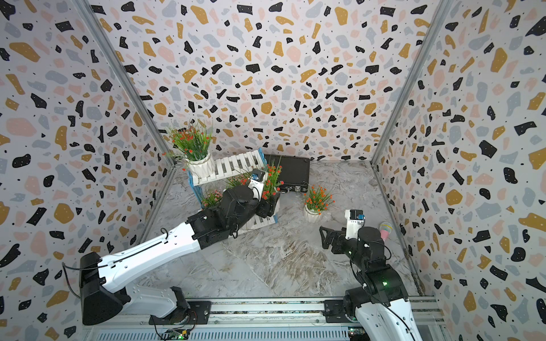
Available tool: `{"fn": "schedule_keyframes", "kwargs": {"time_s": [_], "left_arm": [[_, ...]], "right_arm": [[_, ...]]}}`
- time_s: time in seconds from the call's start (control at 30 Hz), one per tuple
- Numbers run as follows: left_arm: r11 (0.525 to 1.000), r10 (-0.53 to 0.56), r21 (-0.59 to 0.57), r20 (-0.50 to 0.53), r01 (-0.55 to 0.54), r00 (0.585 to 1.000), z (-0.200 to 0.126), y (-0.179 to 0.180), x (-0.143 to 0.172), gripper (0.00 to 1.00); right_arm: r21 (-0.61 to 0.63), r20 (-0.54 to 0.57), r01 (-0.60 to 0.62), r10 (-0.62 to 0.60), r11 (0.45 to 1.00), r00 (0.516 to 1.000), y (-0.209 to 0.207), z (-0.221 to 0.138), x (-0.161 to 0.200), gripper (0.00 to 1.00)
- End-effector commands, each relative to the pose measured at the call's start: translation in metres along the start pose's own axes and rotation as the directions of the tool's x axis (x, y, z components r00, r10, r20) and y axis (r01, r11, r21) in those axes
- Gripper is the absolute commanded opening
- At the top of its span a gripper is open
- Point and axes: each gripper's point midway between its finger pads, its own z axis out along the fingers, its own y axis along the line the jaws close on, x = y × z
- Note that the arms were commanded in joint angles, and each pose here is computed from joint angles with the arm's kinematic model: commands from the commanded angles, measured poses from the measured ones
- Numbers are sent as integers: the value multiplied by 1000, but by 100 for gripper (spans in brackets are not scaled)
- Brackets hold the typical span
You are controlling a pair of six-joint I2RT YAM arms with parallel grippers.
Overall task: Place the baby's breath potted plants on the rack by color
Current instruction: Place the baby's breath potted plant on the rack.
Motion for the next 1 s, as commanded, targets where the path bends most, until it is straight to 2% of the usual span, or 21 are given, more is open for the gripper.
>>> {"fn": "schedule_keyframes", "kwargs": {"time_s": [0.0,0.23,0.43,0.7,0.97], "left_arm": [[998,-52,-30,103,55,993,-19,24,-54,80],[993,-73,-81,143,85,987,-28,63,-101,80],[986,-57,-145,165,81,985,-24,94,-125,80],[975,-39,-209,182,78,983,-8,126,-141,80],[962,-29,-263,174,75,984,17,148,-135,80]], "right_arm": [[11,10,1,-1,1000,1000,-2,-1,-2,99],[11,7,4,-4,1000,1000,-3,1,0,99],[10,4,8,-8,1000,1000,-3,4,0,99],[13,6,12,-12,1000,1000,-4,6,-1,99],[21,2,16,-16,1000,1000,-6,7,1,99]]}}
